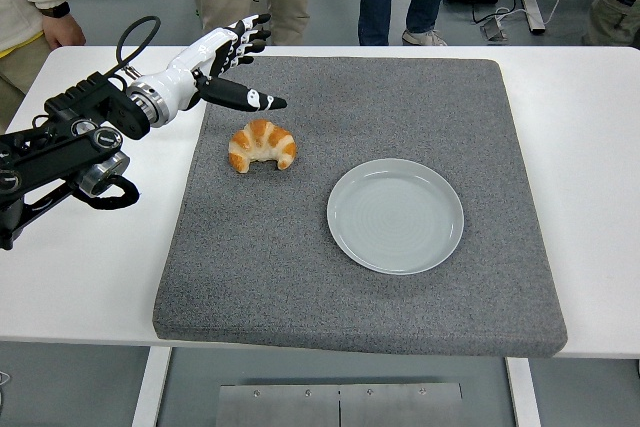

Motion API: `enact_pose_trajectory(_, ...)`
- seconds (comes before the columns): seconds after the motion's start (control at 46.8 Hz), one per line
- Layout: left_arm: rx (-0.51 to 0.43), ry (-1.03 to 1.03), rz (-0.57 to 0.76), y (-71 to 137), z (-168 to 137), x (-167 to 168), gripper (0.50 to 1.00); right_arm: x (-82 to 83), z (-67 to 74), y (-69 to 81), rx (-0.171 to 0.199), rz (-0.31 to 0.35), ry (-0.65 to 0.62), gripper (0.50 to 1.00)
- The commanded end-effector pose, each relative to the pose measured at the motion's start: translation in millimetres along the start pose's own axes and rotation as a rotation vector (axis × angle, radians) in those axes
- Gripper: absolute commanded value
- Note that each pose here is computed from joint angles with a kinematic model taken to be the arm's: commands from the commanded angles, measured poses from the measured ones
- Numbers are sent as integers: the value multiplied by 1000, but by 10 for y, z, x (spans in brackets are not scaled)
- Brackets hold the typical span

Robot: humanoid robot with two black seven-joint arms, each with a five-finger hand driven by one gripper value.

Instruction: Place the bread on the plate

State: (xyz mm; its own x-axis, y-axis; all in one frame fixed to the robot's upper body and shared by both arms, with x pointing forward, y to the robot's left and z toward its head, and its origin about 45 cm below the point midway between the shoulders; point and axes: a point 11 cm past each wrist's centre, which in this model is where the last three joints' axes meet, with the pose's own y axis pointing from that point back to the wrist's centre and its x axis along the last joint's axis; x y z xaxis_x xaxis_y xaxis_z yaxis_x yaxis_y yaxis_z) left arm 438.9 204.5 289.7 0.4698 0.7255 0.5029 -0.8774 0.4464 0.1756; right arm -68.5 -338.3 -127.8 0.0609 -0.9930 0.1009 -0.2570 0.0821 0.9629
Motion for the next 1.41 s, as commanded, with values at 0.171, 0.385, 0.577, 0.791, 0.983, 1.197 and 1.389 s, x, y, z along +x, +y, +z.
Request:
enact_pose_trajectory(0.171, 10, -228, -16, 145, -139, -7, 969, 0, 0, 0, 0, 0, 0, 1000)
enact_pose_trajectory(0.385, 26, -350, -53, 190, -302, -99, 954, 0, 0, 0, 0, 0, 0, 1000)
enact_pose_trajectory(0.577, 39, -420, -43, 189, -452, -163, 949, 0, 0, 0, 0, 0, 0, 1000)
enact_pose_trajectory(0.791, 29, -492, -33, 114, -478, -202, 949, 0, 0, 0, 0, 0, 0, 1000)
enact_pose_trajectory(0.983, 19, -531, -16, 70, -484, -208, 949, 0, 0, 0, 0, 0, 0, 1000)
enact_pose_trajectory(1.197, 39, -550, -9, -40, -600, -281, 949, 0, 0, 0, 0, 0, 0, 1000)
enact_pose_trajectory(1.389, 31, -554, -25, -112, -627, -445, 949, 0, 0, 0, 0, 0, 0, 1000)
